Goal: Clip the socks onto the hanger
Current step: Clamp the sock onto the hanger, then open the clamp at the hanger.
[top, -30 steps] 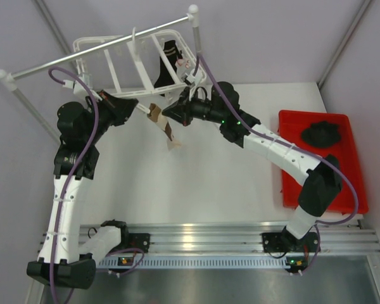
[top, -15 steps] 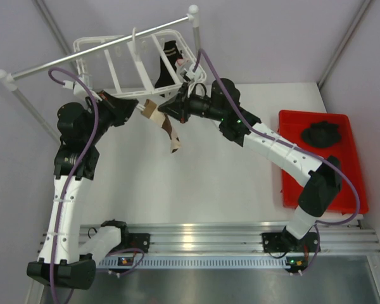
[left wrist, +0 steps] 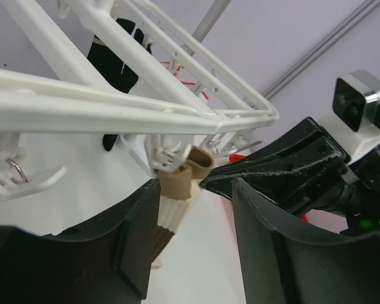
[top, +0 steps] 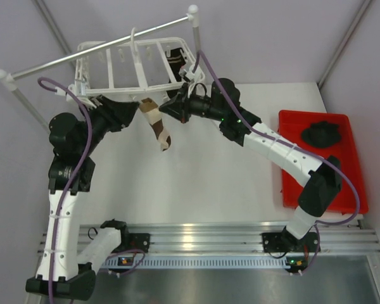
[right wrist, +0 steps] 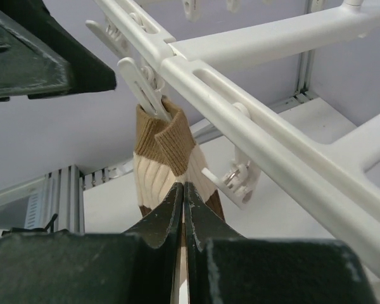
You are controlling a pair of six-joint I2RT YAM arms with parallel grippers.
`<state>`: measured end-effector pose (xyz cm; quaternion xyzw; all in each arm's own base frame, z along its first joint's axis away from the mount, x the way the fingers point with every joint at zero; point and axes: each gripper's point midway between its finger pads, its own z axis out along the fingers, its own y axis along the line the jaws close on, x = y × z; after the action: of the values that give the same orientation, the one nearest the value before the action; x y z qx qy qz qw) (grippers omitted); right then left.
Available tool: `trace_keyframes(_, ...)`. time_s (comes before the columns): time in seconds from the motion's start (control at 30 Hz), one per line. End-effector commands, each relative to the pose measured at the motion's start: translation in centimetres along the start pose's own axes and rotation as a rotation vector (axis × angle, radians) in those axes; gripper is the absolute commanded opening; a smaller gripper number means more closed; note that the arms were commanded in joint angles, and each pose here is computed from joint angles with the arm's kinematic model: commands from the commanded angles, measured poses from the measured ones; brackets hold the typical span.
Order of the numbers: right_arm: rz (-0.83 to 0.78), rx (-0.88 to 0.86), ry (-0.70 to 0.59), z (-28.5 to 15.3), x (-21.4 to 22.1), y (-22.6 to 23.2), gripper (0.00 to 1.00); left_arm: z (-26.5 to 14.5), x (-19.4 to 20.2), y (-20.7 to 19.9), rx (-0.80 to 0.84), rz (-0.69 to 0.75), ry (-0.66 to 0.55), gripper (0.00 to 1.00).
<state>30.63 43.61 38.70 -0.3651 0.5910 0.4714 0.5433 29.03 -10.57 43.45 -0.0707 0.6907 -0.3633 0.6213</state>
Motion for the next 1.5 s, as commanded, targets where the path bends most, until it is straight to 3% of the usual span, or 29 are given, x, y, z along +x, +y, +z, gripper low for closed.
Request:
trace_keyframes(0.0, -0.063, -0.004, -0.090, -1.2, -4.3, 0.8, 0.00, -2.3, -2.7, -3.3, 0.082, 0.067, -0.091, 0.54)
trace_keyframes(0.37, -0.081, 0.038, -0.095, -2.3, -5.1, -0.9, 0.00, -4.9, -4.5, -1.8, -0.081, 0.288, -0.106, 0.52)
trace_keyframes(0.77, -0.107, 0.062, -0.084, -3.3, -5.4, -2.3, 0.00, -4.2, -3.3, 1.5, -0.189, 0.375, -0.042, 0.47)
trace_keyframes(1.03, -0.115, 0.041, -0.074, -3.6, -5.2, -2.1, 0.00, -1.9, -3.1, 0.5, -0.057, 0.424, -0.075, 0.43)
trace_keyframes(1.47, -0.137, 0.029, -0.068, -3.7, -5.2, -1.8, 0.02, -0.5, -2.3, -0.8, 0.061, 0.355, -0.087, 0.35)
